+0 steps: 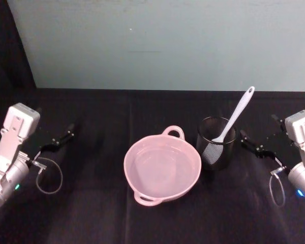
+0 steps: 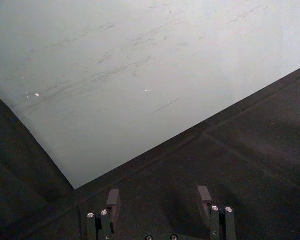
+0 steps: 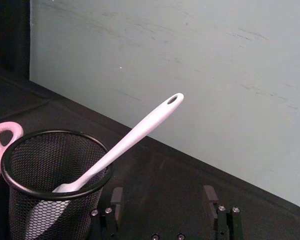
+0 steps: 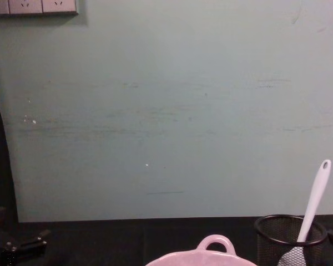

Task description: Use the one hand to pick up the spoon and stir the clear water in the bowl.

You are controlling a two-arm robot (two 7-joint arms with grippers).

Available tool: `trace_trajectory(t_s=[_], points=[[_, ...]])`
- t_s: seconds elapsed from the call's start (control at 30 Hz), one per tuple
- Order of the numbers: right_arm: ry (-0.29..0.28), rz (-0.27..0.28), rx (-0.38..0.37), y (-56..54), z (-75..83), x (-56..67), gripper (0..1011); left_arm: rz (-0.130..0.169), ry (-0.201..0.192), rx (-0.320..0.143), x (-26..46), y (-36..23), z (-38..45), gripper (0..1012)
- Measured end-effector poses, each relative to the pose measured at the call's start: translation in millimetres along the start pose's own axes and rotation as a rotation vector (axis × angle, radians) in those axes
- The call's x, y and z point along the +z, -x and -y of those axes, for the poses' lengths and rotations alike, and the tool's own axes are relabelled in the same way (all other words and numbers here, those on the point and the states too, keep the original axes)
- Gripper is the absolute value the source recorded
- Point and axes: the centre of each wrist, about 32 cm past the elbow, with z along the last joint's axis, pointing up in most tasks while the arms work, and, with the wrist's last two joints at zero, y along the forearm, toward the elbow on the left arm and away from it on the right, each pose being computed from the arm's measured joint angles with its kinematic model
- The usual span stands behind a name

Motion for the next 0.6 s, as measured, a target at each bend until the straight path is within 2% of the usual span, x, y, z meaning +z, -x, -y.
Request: trace_trajectory(t_s=[0.6], points=[[0.000,0.000,0.000,0.0,0.0,0.0,1002,0.000,0.000,0.000,0.0,0.0,0.0,1005]])
